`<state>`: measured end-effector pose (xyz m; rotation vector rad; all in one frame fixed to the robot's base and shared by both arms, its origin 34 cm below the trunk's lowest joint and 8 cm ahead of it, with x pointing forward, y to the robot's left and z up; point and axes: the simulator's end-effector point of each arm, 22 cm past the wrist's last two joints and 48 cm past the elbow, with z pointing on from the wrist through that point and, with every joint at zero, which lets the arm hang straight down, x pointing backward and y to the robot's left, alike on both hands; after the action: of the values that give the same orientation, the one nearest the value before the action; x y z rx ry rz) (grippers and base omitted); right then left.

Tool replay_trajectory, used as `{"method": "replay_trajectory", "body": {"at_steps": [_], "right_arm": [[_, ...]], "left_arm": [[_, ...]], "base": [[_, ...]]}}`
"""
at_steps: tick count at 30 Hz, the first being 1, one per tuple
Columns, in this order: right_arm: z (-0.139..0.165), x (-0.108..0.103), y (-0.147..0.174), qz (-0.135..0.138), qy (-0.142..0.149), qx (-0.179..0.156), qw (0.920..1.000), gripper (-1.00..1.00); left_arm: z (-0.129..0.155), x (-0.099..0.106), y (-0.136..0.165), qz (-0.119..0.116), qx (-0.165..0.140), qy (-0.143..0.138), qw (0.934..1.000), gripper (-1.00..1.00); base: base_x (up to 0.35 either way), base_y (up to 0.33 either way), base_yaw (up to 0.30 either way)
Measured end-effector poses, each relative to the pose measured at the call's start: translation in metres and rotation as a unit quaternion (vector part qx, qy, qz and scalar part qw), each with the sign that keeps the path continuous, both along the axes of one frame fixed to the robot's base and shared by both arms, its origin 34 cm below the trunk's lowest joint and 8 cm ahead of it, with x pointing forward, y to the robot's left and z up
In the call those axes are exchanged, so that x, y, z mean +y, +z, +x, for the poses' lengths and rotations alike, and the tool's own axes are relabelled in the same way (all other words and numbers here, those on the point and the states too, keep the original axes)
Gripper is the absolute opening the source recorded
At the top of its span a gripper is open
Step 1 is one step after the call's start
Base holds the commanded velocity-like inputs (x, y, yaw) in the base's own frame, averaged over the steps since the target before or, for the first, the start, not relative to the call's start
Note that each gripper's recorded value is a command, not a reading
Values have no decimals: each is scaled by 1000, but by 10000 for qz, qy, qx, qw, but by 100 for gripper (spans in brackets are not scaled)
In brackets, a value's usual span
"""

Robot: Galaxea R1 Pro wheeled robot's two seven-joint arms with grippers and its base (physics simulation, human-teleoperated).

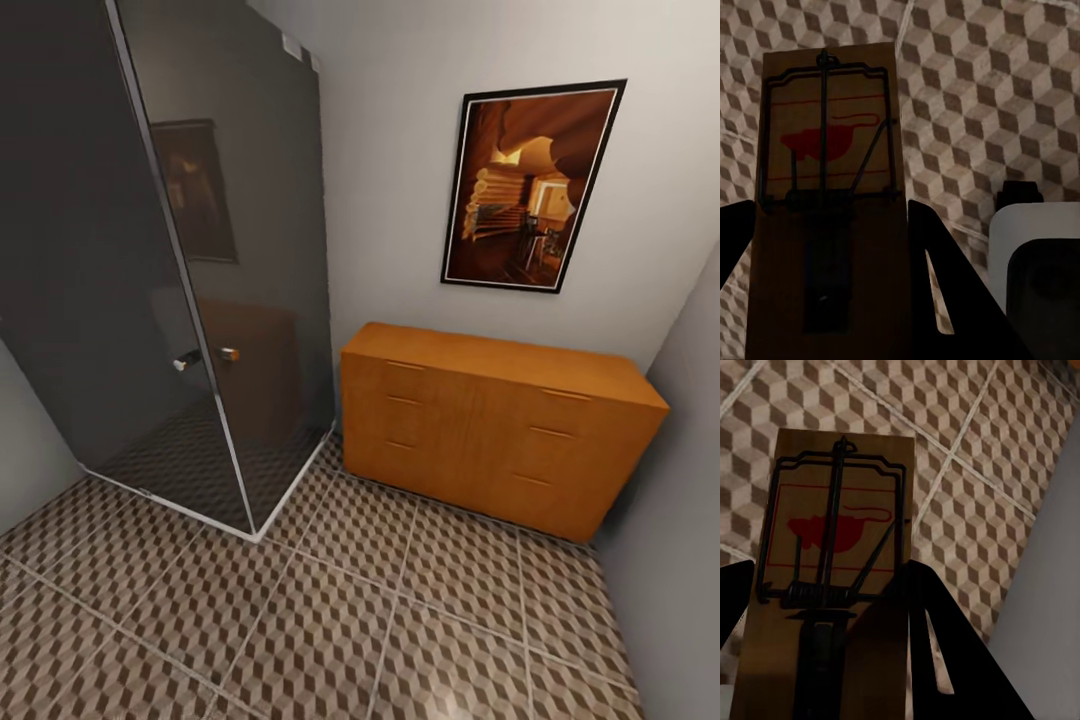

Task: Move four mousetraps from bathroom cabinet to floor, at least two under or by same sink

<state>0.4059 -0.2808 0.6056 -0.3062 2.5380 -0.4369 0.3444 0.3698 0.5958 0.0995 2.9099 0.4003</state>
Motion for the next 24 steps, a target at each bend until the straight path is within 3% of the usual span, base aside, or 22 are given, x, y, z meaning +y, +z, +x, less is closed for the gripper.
{"method": "replay_trajectory", "body": {"at_steps": [24], "right_arm": [[0,3,0,18,38,10,10000,-100]], "left_arm": [[2,3,1,35,-23,12,10000,-100]], "base": [[0,0,284]]}}
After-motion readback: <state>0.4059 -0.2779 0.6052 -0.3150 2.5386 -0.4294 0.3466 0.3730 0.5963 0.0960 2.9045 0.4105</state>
